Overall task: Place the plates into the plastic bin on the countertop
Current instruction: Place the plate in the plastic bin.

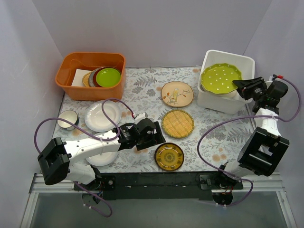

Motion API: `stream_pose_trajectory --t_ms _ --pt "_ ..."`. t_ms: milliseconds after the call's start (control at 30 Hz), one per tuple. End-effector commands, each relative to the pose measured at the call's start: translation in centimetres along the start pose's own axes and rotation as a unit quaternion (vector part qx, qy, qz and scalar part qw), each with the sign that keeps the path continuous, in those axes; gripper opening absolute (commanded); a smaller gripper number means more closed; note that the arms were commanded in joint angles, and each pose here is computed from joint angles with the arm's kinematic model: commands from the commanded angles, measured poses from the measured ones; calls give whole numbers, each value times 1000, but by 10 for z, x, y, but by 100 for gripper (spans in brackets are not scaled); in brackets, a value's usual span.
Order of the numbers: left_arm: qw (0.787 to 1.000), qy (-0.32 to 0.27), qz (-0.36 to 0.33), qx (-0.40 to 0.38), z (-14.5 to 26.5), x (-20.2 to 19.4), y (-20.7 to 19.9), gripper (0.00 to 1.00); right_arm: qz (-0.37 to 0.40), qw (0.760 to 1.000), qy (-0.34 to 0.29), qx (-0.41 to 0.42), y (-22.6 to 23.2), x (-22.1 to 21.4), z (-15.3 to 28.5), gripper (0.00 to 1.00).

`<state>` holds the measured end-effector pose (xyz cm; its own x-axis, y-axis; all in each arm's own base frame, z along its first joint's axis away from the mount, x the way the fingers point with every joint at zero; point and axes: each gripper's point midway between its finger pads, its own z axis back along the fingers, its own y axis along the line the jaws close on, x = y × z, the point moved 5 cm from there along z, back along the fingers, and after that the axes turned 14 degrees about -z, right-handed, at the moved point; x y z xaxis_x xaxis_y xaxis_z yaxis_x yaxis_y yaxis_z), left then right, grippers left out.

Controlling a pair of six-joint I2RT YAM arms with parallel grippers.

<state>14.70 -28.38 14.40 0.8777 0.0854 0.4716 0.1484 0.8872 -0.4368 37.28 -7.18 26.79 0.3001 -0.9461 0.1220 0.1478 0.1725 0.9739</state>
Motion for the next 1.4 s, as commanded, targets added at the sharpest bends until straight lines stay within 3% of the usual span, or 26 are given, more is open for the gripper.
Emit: stream_pose_trajectory --t_ms 0,800,1367 --pt "1000 -5 7 -13 4 2 -2 98 4 996 -11 88 28 12 3 3" --pt "1000 22 10 -12 -9 -13 7 98 19 994 -103 14 -13 58 -25 2" --pt "999 40 1 -6 -24 -19 6 98 91 990 -94 -47 -22 50 -70 3"
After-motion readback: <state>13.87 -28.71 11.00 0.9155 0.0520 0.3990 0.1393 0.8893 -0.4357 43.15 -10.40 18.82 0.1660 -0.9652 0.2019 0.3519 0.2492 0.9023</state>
